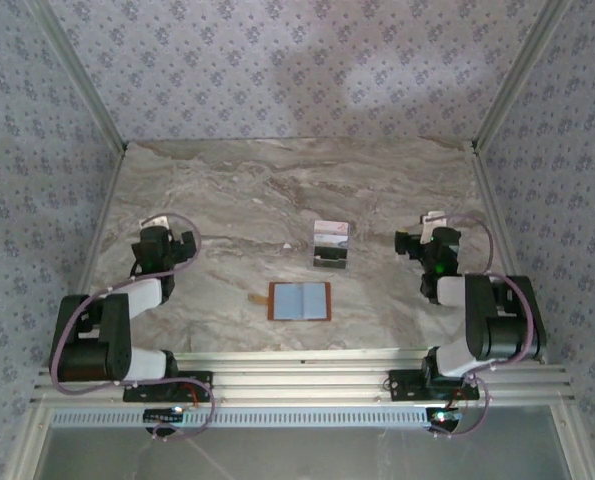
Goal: Take the credit cards out of the card holder
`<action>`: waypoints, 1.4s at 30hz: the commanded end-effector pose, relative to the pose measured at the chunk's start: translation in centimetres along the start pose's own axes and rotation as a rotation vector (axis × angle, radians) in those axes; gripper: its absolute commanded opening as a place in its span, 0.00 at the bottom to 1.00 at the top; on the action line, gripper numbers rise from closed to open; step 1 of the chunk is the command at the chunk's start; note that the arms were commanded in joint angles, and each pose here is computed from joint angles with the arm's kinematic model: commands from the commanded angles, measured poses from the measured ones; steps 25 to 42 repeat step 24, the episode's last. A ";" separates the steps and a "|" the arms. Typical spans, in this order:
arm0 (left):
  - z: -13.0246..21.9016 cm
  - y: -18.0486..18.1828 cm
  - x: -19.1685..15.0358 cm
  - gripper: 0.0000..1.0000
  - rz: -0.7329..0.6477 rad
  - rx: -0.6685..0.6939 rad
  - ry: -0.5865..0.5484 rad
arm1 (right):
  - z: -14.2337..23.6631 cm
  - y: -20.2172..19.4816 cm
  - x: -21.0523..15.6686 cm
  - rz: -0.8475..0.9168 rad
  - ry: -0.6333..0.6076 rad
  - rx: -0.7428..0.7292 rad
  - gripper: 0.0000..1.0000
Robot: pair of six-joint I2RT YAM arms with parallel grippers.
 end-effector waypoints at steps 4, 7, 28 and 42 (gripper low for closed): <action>-1.2 -1.2 1.7 1.00 -0.002 -0.162 -0.137 | -0.5 -0.2 1.2 -0.030 -0.056 0.007 1.00; -1.9 -2.2 0.9 1.00 -0.049 -0.222 -0.093 | -0.5 -0.2 1.2 -0.028 -0.055 0.005 1.00; -1.9 -2.6 0.9 1.00 -0.071 -0.198 -0.101 | -0.5 0.0 1.2 -0.020 -0.052 0.001 1.00; -1.9 -2.6 0.9 1.00 -0.071 -0.198 -0.101 | -0.5 0.0 1.2 -0.020 -0.052 0.001 1.00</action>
Point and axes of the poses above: each hand's point on the last joint's axis, 136 mm out from that joint toward the fingers, its own z axis back along the fingers, its own y axis along the line the jaws close on, x = y × z, the point moved 4 cm from there along z, back along the fingers, and after that the axes turned 11 degrees about z, right-handed, at the moved point
